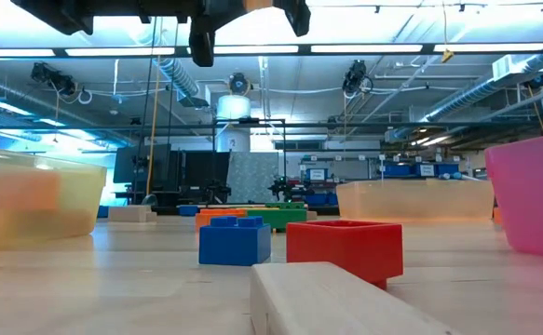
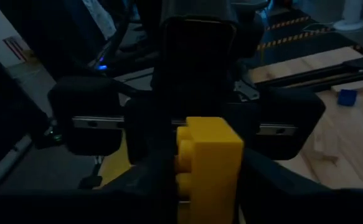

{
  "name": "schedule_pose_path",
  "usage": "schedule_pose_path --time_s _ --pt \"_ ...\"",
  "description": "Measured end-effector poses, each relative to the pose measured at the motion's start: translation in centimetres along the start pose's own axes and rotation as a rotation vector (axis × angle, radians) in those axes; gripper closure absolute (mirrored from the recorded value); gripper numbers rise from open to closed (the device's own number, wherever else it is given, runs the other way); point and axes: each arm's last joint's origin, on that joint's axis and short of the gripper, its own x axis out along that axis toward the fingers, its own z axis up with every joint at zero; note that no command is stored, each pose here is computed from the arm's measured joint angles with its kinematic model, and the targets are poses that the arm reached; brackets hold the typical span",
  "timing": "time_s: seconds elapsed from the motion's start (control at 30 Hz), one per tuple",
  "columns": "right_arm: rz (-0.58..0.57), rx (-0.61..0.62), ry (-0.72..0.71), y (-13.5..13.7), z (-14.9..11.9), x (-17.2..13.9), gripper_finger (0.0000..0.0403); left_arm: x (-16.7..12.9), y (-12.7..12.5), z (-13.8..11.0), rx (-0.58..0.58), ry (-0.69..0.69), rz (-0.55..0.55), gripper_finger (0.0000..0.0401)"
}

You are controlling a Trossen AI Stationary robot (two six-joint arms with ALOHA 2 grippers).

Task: Sort blocks by size
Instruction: Put the large yellow game piece into the yellow bin

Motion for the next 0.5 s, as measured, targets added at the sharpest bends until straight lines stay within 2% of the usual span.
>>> schedule_pose_path --time_s 0.23,0.5 --pt "-0.032 0.029 0.016 -1.1 0.2 -0.3 0.0185 -0.5 0.3 0.2 -0.021 0.045 0.072 0.0308" --pt "-0.104 0.115 0.157 -2.1 -0.6 -1.6 0.0177 -4.1 0.8 1.8 -0.085 0.196 0.240 0.0308"
